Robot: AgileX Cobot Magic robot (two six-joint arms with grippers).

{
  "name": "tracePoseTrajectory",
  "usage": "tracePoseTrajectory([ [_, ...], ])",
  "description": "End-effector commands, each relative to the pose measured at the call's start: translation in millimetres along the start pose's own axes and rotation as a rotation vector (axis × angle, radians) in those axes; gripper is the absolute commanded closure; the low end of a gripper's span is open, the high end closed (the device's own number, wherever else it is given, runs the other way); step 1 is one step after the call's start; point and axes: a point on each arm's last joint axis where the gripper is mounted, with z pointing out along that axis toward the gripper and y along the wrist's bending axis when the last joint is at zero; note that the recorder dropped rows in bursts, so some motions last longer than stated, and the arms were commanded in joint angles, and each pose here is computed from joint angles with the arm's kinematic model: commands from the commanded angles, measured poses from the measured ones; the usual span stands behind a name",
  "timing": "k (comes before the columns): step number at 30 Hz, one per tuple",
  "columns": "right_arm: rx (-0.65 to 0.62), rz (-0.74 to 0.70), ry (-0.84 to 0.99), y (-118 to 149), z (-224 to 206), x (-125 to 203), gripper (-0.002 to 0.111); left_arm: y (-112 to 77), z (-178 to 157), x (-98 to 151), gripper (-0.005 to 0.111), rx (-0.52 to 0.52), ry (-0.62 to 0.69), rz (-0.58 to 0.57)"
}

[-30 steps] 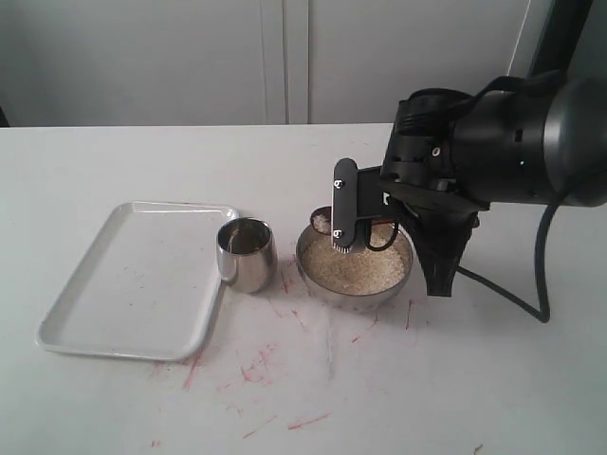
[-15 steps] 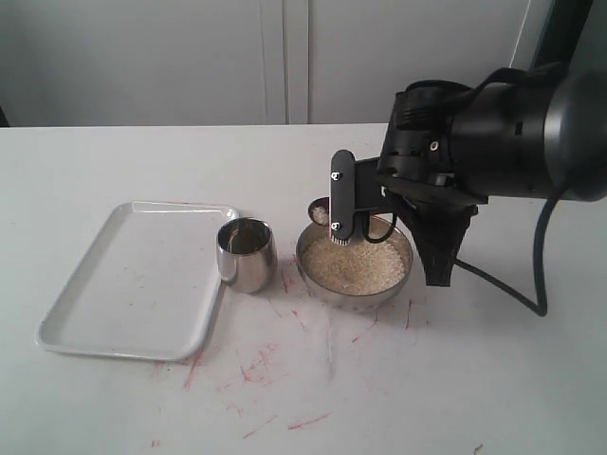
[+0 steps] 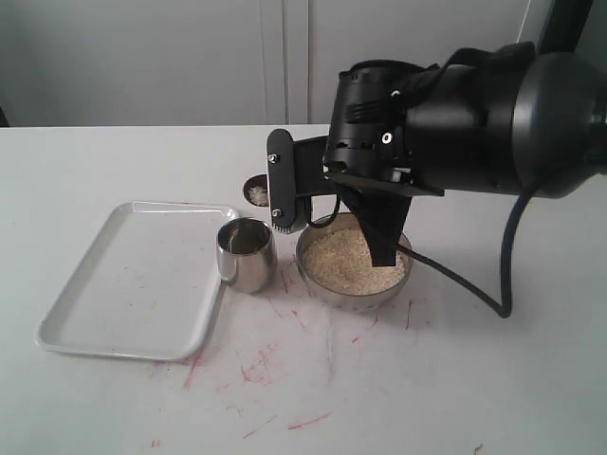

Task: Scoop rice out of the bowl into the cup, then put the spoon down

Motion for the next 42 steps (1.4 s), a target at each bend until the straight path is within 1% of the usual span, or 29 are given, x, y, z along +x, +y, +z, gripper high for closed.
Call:
tracePoseTrajectory([
  [1,-0.001,-0.003,0.022,-1,2,-6,0.108,-1.7,1,6,0.092,0.014,0.043,-0.005],
  [6,-0.009,-0.021,0.032,3,10,-10,0.108,-1.7,1,6,0.092,0.014,0.043,-0.005],
  [9,0.013,-0.048,0.034,2,13,-13,0.108,-1.7,1,6,0.092,0.014,0.043,-0.005],
  [17,0.025,-0.053,0.03,-3,19,-24,0.108,-1.7,1,6,0.092,0.014,0.043,-0.005],
  [24,0.051,-0.095,0.025,-1,23,-36,0.108,-1.7,1,6,0.092,0.014,0.043,-0.005],
  [36,0.079,-0.161,0.09,1,34,-38,0.108,-1.7,1,6,0.092,0.014,0.043,-0.005],
  [42,0.097,-0.239,0.106,1,37,-39,0.108,-1.7,1,6,0.092,0.014,0.043,-0.005],
])
